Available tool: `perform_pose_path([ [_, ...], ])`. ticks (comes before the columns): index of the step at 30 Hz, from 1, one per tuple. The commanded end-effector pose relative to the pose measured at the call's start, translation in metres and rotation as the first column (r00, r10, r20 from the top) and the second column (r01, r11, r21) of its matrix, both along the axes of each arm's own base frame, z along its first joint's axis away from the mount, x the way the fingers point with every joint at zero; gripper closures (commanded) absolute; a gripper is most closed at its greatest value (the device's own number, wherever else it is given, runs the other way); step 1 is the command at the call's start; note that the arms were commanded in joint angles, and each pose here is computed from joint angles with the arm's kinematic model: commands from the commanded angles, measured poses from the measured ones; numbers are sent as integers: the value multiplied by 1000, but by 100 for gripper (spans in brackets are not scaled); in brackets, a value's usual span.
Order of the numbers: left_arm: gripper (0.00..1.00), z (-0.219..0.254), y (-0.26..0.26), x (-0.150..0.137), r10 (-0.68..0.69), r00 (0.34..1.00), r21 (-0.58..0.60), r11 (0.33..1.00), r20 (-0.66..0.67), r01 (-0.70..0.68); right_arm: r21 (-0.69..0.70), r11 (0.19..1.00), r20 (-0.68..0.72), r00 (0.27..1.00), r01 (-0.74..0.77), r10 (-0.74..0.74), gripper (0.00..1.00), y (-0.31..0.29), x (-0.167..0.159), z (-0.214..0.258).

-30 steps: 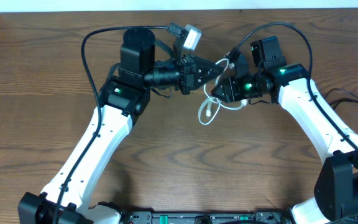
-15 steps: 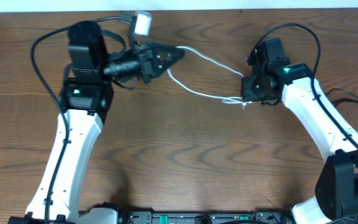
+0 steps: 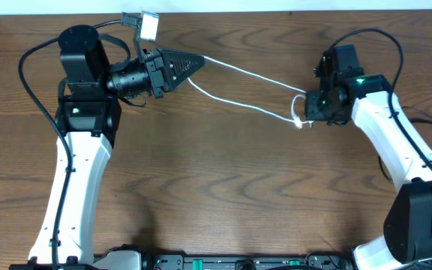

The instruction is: Untangle cables

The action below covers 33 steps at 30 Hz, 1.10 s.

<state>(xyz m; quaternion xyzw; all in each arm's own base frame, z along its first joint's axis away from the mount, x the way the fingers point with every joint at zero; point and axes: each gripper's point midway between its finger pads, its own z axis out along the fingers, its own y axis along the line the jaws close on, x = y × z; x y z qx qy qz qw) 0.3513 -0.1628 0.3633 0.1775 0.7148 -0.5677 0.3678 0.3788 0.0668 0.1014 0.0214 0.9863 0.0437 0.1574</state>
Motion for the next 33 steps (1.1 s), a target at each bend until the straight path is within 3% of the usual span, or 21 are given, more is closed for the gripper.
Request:
perform_pose_path([
  [1, 92, 11, 6, -5, 2, 1000, -6, 1000, 24, -2, -59, 994, 9, 996, 87, -87, 56, -29, 3, 2],
  [15, 92, 7, 6, -6, 2, 1000, -5, 1000, -2, -2, -76, 989, 4, 992, 126, -126, 57, -45, 2, 2],
  [21, 92, 1, 7, -5, 12, 1000, 16, 1000, 9, -12, -207, 959, 17, 981, 194, -195, 56, -80, -1, 4],
  [25, 92, -28, 18, 9, 139, 989, 110, 985, -58, -132, -195, 958, 6, 977, 211, -214, 56, -86, -4, 2],
  [29, 92, -70, 36, 18, 305, 943, 274, 926, -133, -261, -163, 965, -1, 978, 207, -210, 56, -83, -3, 2],
  [33, 92, -83, 39, 15, 331, 931, 328, 906, -156, -267, -162, 965, 2, 978, 208, -210, 56, -83, -3, 2],
])
